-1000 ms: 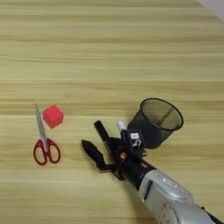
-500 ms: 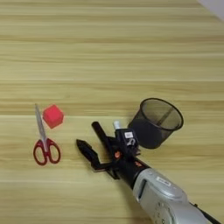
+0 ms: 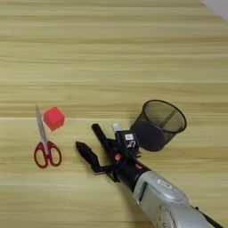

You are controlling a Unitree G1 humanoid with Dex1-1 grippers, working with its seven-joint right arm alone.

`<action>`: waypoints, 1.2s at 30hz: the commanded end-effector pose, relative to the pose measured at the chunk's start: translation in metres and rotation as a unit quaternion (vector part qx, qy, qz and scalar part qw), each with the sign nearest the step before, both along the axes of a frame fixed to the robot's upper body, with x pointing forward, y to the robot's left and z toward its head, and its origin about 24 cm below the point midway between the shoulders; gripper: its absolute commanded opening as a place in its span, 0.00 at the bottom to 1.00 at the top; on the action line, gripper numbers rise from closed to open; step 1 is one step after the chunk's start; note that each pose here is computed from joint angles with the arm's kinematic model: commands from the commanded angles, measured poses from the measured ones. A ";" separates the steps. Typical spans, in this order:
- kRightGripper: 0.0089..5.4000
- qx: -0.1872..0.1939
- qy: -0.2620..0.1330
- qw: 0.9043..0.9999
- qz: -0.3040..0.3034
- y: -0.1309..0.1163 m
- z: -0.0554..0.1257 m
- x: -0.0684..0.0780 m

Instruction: Move the objects on the table

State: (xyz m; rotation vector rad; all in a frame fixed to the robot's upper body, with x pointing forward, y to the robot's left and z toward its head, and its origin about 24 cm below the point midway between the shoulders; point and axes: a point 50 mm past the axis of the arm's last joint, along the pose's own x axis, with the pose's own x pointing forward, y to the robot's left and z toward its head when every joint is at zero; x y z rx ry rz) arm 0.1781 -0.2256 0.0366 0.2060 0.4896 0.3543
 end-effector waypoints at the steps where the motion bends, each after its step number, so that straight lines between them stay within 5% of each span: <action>1: 1.00 -0.011 -0.039 0.999 0.006 0.002 0.013 0.006; 10: 1.00 -0.007 -0.037 0.999 0.007 0.004 0.013 0.005; 36: 1.00 -0.040 -0.136 0.989 0.030 0.013 0.043 0.016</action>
